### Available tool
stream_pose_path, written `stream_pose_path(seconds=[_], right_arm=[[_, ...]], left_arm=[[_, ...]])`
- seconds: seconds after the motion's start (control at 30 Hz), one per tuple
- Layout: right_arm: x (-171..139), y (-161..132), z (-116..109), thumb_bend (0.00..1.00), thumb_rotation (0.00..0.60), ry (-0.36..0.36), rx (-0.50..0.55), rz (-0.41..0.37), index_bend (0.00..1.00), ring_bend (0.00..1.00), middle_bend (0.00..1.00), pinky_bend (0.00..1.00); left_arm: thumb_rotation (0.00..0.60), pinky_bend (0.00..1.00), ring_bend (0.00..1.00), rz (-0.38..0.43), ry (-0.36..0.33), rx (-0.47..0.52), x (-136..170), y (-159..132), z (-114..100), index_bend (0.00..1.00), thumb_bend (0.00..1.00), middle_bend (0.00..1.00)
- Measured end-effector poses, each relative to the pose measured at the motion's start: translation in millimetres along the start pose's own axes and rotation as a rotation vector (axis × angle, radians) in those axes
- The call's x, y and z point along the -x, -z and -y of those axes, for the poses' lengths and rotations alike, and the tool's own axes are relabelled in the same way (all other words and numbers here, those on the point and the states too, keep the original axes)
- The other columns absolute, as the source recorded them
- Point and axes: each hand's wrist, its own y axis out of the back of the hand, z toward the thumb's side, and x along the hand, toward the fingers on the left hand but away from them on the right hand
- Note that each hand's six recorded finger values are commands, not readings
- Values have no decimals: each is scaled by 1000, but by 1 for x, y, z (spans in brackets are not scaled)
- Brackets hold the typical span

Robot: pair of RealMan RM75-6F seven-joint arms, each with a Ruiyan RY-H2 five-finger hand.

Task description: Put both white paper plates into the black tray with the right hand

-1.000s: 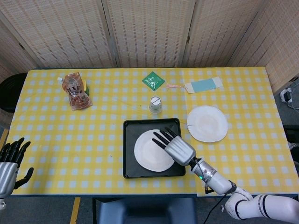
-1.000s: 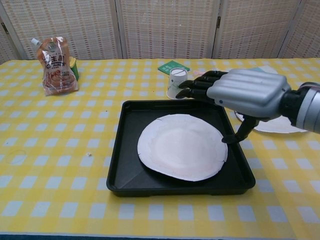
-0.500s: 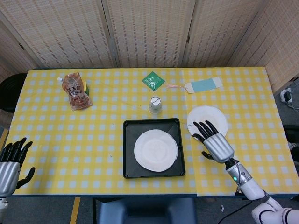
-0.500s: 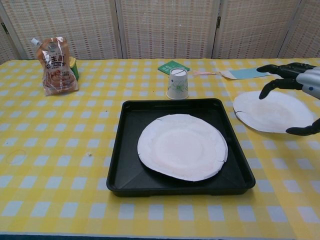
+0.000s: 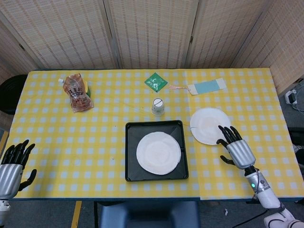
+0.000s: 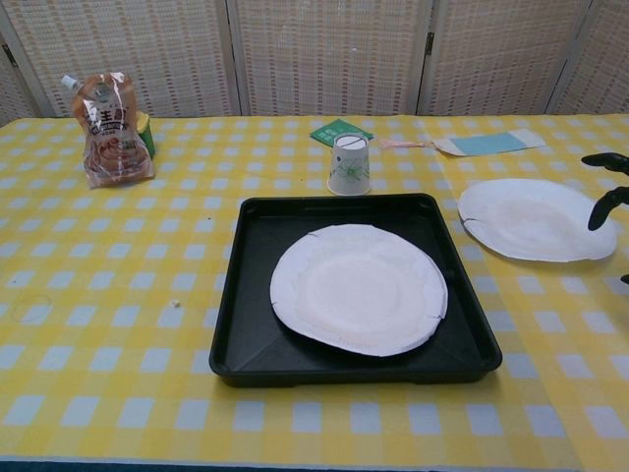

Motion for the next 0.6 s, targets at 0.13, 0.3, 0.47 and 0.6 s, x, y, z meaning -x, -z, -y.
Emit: stream_pose_path(seconds=[0.13, 0.3, 0.47, 0.6], right_arm=[[-2, 6, 3, 303, 600, 9, 1, 17, 400, 0, 0, 0], [2, 13, 4, 335, 600, 23, 24, 39, 406, 0, 0, 0], [10, 23, 12, 350, 600, -9, 18, 70, 412, 0, 0, 0], [19, 30, 19, 355, 600, -33, 1, 88, 425, 0, 0, 0]], left_arm=[[600, 0, 0, 2, 1, 0, -1, 0, 2, 0, 462, 0], [600, 0, 0, 8, 15, -8, -3, -3, 6, 0, 462, 0], [600, 0, 0, 17, 25, -16, -7, -6, 10, 0, 463, 0], [600, 0, 0, 15, 27, -18, -9, -6, 12, 0, 463, 0]])
